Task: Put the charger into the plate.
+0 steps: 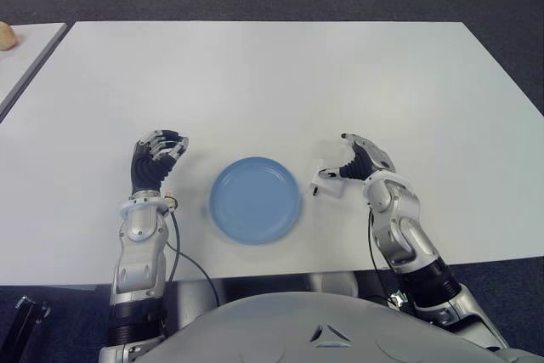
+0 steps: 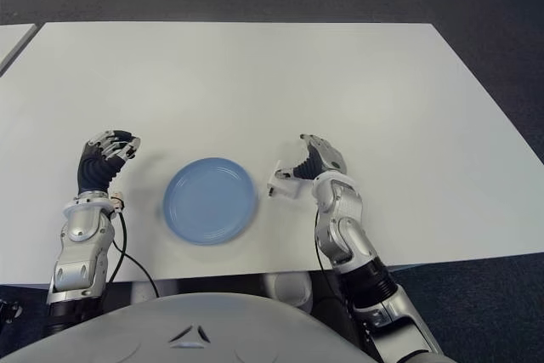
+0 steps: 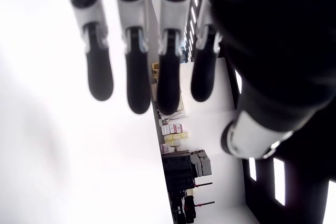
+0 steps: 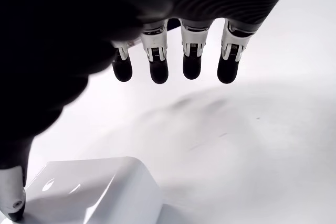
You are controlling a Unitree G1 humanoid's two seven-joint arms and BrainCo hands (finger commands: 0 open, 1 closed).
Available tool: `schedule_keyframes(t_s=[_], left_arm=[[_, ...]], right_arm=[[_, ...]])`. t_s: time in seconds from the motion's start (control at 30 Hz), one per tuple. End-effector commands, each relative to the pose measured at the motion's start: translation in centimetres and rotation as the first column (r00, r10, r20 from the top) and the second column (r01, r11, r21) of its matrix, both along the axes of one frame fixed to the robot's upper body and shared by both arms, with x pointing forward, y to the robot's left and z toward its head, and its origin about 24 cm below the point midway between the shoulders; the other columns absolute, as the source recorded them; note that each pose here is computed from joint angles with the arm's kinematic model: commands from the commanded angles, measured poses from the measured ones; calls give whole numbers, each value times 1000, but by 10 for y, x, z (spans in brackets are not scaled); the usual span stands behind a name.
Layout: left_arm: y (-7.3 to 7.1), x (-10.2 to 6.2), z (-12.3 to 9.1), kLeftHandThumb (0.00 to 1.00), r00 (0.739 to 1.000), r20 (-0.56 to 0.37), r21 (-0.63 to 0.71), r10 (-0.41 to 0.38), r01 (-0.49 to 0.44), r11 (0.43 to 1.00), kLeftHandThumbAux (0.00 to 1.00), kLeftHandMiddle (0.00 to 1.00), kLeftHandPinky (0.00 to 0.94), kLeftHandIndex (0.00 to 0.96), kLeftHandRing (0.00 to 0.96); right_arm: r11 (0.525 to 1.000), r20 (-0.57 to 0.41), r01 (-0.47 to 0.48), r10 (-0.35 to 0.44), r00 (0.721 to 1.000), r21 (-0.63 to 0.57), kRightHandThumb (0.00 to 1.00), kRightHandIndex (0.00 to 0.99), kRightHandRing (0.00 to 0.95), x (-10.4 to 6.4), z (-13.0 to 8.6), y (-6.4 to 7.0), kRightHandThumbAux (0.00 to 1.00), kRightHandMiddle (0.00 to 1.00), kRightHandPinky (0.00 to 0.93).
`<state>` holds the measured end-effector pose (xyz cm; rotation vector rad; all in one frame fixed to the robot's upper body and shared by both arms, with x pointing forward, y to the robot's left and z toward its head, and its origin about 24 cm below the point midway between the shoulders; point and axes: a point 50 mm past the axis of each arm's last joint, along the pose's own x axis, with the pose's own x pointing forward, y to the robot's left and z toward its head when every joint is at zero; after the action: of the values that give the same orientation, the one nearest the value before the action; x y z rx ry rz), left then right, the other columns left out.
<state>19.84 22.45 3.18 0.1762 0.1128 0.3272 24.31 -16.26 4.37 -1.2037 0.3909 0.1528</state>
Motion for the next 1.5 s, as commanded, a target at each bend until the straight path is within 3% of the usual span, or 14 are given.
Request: schedule_keyframes(t_s=[0.03, 0.53, 0.8, 1.1, 1.5], left_arm=[[0, 0, -2, 705, 1000, -25, 3, -14, 14, 1000, 722, 433, 436, 424, 441], [2, 1, -2, 703, 1000, -26, 12, -8, 8, 1000, 722, 439, 442, 424, 446], [3, 1, -2, 702, 1000, -21, 25, -13, 13, 1000, 723, 452, 448, 423, 458], [3, 1, -2, 703, 999, -28, 19, -15, 16, 1000, 723, 451, 447, 423, 460], [2, 0, -1, 702, 1000, -29, 14, -10, 11, 1000, 723, 449, 453, 423, 460]], right_arm=[[997, -49, 67, -69, 996, -35, 276, 0, 0, -10, -3, -13, 591, 0, 0], [992, -29, 119, -120, 992, -43, 262, 0, 0, -12, 4, -20, 626, 0, 0], [993, 13, 117, -117, 993, 17, 252, 0, 0, -10, 9, -20, 615, 0, 0], [982, 162, 15, -46, 986, 190, 213, 0, 0, -16, 17, -19, 500, 0, 0], [960, 282, -120, 45, 958, 252, 231, 0, 0, -25, 31, -21, 367, 0, 0]])
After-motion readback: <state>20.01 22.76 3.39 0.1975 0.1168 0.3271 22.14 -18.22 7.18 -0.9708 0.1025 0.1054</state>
